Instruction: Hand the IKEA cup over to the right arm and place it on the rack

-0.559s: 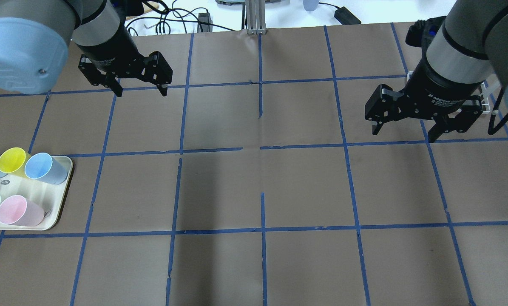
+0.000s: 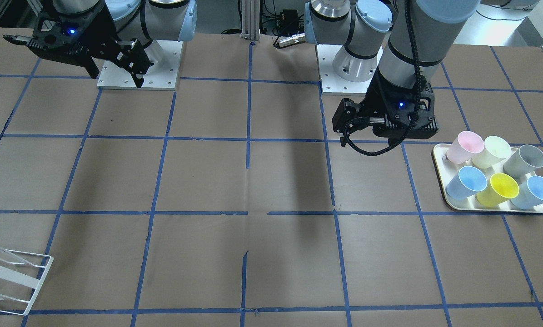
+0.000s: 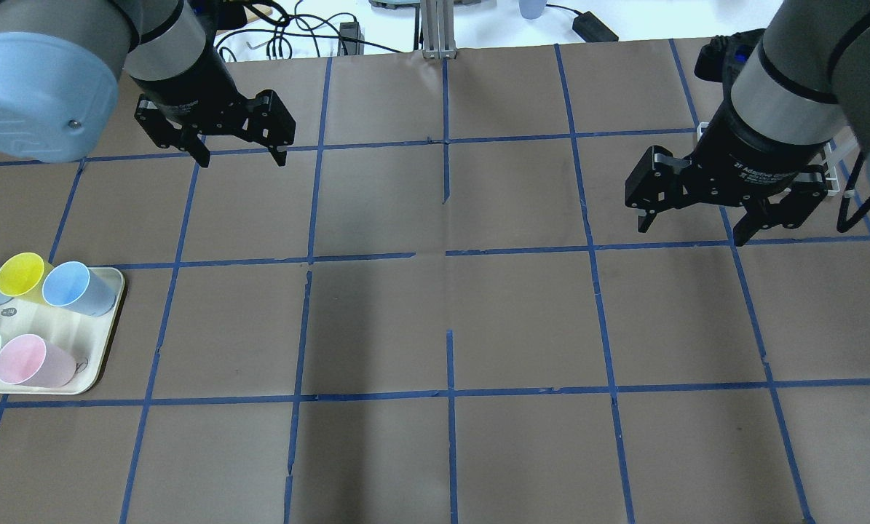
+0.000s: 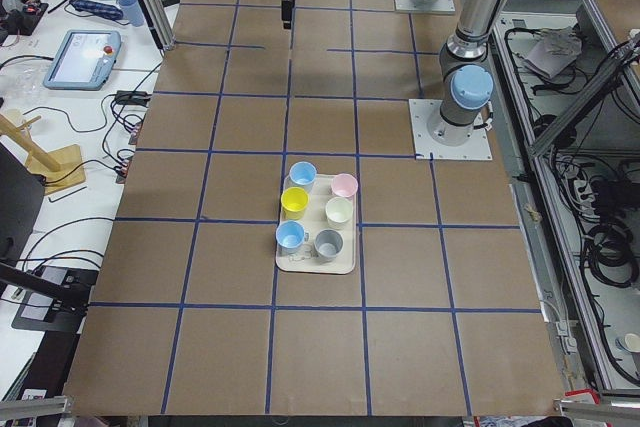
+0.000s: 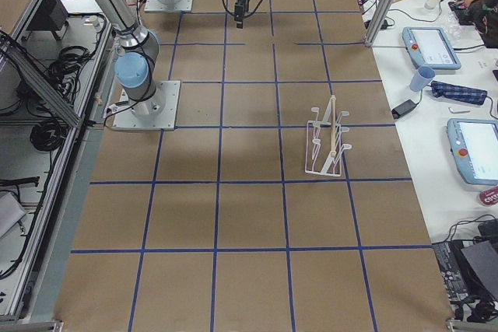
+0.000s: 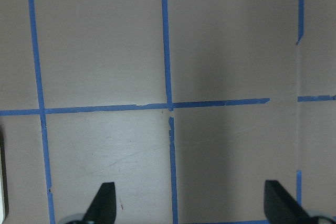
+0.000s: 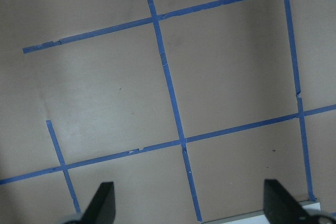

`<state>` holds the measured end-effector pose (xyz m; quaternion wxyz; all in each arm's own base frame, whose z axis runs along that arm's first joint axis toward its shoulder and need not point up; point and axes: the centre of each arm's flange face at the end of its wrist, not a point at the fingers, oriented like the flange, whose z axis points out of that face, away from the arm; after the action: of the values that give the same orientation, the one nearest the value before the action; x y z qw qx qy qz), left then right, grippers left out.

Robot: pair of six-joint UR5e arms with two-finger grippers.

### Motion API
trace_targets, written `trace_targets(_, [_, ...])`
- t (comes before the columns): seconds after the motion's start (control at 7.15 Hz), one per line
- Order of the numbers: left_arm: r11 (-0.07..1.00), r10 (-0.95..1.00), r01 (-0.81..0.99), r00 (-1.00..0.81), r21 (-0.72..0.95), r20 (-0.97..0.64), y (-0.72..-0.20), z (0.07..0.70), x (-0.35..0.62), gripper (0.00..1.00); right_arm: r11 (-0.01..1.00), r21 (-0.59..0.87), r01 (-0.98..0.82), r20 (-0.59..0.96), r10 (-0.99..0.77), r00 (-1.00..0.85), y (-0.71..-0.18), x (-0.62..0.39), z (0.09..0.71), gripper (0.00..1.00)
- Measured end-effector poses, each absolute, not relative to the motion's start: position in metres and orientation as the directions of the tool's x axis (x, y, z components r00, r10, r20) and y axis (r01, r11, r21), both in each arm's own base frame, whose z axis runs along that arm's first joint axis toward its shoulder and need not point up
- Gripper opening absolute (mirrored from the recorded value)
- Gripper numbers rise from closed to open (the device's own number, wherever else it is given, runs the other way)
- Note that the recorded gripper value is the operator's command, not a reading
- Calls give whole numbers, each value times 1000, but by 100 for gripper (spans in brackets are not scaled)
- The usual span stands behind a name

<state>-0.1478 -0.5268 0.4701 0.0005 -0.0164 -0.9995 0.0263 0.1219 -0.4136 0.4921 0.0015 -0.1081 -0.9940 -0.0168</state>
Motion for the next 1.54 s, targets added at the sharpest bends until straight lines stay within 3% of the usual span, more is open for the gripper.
trace_targets(0.56, [997, 52, 52, -999, -56, -7, -523, 472, -145, 100, 975, 30, 219, 4, 219, -976, -412, 122, 491, 100])
trace_targets(1.54, [886, 460, 454, -886, 99, -57, -488, 414, -10, 100, 977, 27, 214, 6, 214, -977, -409, 122, 493, 100])
